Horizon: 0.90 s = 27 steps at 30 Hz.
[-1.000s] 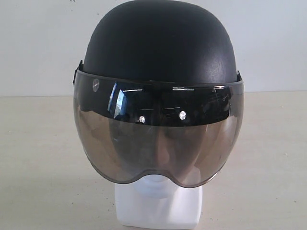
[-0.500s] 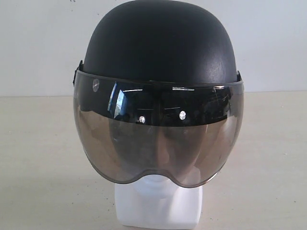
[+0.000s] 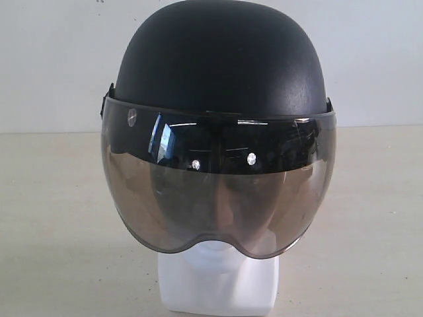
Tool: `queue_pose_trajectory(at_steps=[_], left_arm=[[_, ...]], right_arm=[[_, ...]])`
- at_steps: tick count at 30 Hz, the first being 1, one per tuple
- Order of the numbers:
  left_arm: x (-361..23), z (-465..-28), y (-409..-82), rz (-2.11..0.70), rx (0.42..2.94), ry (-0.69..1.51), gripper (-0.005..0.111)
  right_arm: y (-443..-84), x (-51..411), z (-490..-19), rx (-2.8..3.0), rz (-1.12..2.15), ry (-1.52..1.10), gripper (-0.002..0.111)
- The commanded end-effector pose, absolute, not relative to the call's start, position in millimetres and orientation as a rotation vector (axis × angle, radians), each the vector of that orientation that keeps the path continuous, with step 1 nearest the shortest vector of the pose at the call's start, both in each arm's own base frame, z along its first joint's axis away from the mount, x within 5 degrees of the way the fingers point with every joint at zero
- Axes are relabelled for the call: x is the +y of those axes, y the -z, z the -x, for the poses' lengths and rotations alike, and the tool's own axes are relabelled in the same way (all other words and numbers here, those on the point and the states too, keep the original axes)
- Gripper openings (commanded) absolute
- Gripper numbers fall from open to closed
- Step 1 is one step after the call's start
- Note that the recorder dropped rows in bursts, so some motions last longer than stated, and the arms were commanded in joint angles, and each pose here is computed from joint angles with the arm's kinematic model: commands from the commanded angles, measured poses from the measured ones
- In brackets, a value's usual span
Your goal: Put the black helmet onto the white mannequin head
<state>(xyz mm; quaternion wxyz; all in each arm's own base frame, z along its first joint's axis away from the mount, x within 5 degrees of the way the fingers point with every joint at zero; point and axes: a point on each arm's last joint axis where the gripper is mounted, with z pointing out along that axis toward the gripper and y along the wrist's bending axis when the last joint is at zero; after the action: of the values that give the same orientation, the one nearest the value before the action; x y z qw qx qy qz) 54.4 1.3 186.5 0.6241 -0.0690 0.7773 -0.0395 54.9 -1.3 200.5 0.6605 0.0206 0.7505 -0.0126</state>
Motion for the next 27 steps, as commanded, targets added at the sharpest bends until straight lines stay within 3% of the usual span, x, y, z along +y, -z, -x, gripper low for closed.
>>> queue_pose_trajectory(at_steps=[1,7,27], left_arm=[[1,-54,-185,0.149,1.785,0.086,0.004],[1,-54,-185,0.149,1.785,0.086,0.004],[1,-54,-185,0.149,1.785,0.086,0.004]], right_arm=[[-194,-5,-54,1.752,-0.076,0.063,0.0],[-185,-9,-53,1.784,-0.222,0.021,0.0],[-183,-8,-53,1.815,-0.077,0.119,0.0]])
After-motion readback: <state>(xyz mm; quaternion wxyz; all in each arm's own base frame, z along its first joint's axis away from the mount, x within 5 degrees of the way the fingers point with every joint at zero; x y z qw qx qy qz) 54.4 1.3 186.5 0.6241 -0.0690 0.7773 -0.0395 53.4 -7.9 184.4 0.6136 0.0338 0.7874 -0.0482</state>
